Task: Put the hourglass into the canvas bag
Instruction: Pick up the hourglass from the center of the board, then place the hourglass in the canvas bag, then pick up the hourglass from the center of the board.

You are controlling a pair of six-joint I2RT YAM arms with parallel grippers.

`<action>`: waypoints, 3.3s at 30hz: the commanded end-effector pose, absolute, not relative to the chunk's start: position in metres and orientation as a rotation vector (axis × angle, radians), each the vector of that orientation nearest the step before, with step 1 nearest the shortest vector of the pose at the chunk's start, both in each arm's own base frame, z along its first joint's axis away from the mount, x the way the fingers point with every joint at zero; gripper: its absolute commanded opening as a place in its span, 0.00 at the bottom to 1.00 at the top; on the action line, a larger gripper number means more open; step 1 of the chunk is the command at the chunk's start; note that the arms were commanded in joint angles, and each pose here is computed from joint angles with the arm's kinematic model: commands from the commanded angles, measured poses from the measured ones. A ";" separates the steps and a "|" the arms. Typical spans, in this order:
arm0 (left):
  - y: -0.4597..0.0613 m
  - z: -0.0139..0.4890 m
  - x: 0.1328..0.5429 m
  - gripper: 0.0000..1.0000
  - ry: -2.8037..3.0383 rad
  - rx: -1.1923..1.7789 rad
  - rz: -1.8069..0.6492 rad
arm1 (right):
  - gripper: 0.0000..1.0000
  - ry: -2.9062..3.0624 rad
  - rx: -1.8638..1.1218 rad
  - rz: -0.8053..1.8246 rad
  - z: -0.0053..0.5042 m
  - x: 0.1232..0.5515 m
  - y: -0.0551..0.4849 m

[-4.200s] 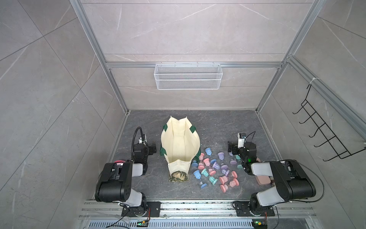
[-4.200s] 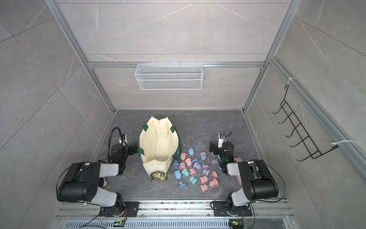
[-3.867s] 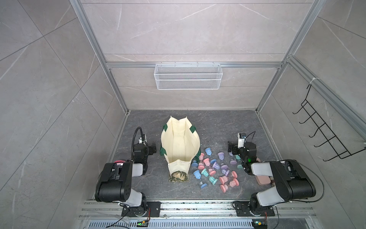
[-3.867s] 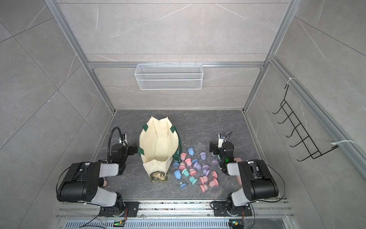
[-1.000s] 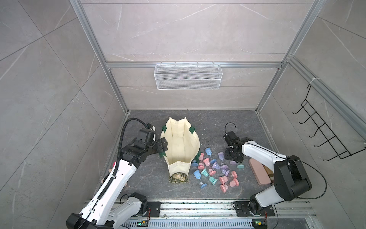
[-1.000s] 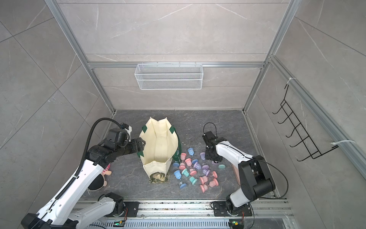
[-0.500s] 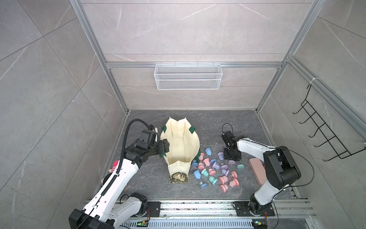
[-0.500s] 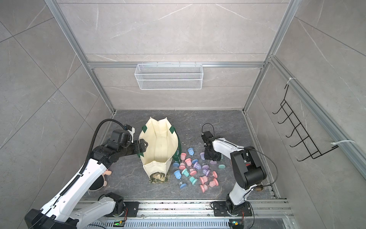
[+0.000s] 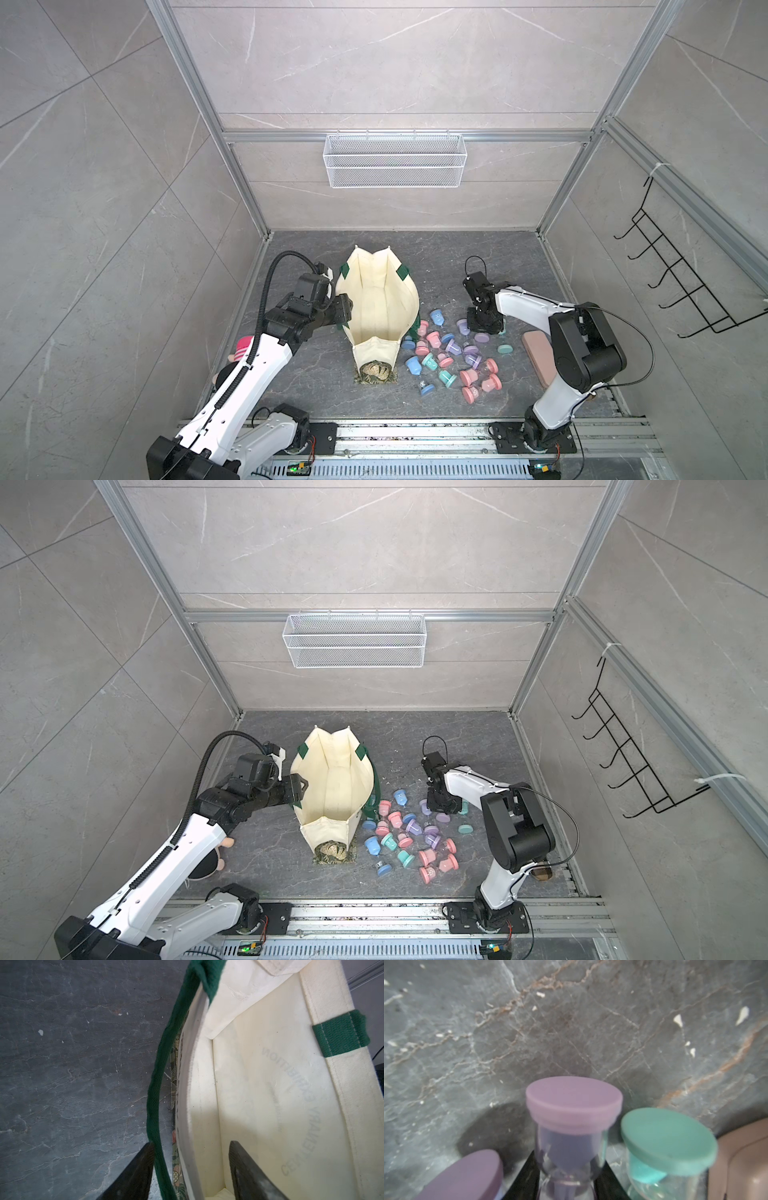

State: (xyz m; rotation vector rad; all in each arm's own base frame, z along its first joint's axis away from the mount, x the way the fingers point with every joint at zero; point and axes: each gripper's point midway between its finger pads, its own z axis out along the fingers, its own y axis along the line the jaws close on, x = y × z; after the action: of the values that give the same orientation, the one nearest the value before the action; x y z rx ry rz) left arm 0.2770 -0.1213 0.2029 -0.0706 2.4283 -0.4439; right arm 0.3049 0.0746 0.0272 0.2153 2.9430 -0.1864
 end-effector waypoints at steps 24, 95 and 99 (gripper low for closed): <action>-0.128 0.223 0.284 0.00 2.336 -0.043 -0.506 | 0.00 2.286 -0.222 0.187 0.345 0.280 0.233; -0.134 0.225 0.281 0.00 2.289 -0.012 -0.557 | 0.71 2.419 0.241 0.030 0.234 0.289 0.151; -0.134 0.225 0.282 0.00 2.290 -0.010 -0.557 | 0.71 2.530 0.427 -0.055 0.174 0.280 0.091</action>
State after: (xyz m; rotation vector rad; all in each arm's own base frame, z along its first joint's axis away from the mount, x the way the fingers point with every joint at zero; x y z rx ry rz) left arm 0.2741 -0.1290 0.2108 -0.0439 2.3594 -0.5299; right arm 0.2911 0.1101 0.1944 0.3202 2.4815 -0.0803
